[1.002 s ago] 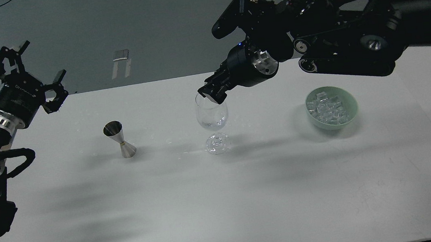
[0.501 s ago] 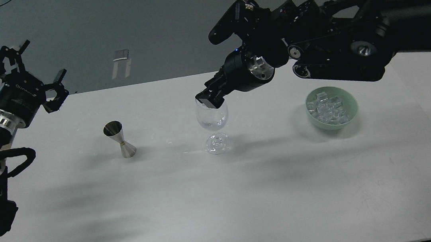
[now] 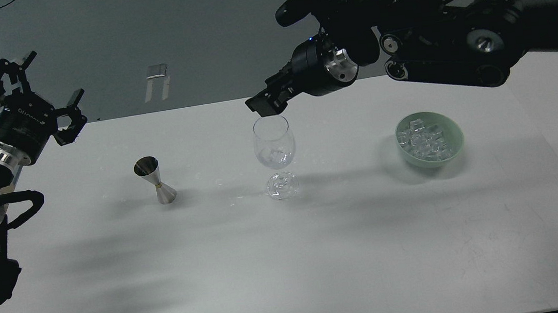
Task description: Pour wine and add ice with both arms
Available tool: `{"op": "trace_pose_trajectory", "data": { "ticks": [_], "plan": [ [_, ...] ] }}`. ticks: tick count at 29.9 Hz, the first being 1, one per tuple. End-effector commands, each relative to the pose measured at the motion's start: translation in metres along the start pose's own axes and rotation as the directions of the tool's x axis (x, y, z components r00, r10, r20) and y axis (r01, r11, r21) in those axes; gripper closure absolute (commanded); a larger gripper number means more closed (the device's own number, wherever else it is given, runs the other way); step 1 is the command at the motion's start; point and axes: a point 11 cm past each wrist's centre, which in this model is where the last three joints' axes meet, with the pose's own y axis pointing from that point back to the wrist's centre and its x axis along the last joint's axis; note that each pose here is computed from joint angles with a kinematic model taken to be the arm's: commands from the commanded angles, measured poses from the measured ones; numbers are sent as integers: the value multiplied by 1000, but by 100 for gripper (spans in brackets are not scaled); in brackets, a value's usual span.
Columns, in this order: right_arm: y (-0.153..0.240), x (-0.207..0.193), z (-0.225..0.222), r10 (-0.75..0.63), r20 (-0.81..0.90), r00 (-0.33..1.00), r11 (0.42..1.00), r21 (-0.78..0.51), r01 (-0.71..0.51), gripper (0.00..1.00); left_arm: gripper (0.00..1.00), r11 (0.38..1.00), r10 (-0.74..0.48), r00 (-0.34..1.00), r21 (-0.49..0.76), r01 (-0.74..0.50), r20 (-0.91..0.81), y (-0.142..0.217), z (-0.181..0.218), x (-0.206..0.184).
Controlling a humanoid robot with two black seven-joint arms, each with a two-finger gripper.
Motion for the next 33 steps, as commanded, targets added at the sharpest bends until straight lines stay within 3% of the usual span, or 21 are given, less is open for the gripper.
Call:
{"op": "trace_pose_trajectory", "data": {
  "ticks": [1, 2, 3, 5, 10, 11, 13, 15, 21, 29, 33],
  "plan": [
    [28, 41, 24, 181, 232, 956, 983, -16, -182, 21, 2, 1000, 0, 1000, 2, 0, 7, 0, 1, 0],
    [33, 47, 28, 211, 283, 936, 976, -15, -216, 17, 3, 1000, 0, 1000, 2, 0, 7, 0, 1, 0],
    [41, 53, 39, 264, 391, 882, 960, -19, -279, 6, 2, 1000, 0, 1000, 2, 0, 7, 0, 1, 0],
    [46, 53, 52, 311, 497, 810, 940, -34, -340, 4, 2, 1000, 1, 1000, 2, -1, 7, 0, 1, 1],
    [53, 28, 110, 419, 813, 405, 819, -145, -556, 1, 2, 1000, -8, 1000, -4, 8, 11, -6, 5, -3],
    [53, 28, 110, 419, 814, 404, 818, -145, -556, 1, 2, 1000, -8, 1000, -4, 8, 11, -6, 5, -3],
    [54, 14, 130, 431, 864, 260, 771, -203, -603, 1, 2, 1000, -23, 999, -4, 23, 23, -12, 6, -9],
    [38, -5, 137, 391, 916, 88, 727, -248, -640, 1, 2, 999, -37, 999, 11, 37, 34, -21, 2, -15],
    [19, -48, 148, 248, 947, -203, 653, -319, -687, 0, 2, 999, -35, 999, 34, 34, 33, -32, -6, -16],
    [19, -91, 157, 55, 939, -340, 589, -306, -748, 0, 2, 998, -41, 999, 52, 40, 2, -45, -17, -25],
    [13, -111, 165, 49, 899, -435, 571, -383, -726, 0, 2, 998, -38, 999, 57, 39, -11, -49, -20, -26]
  ]
}}
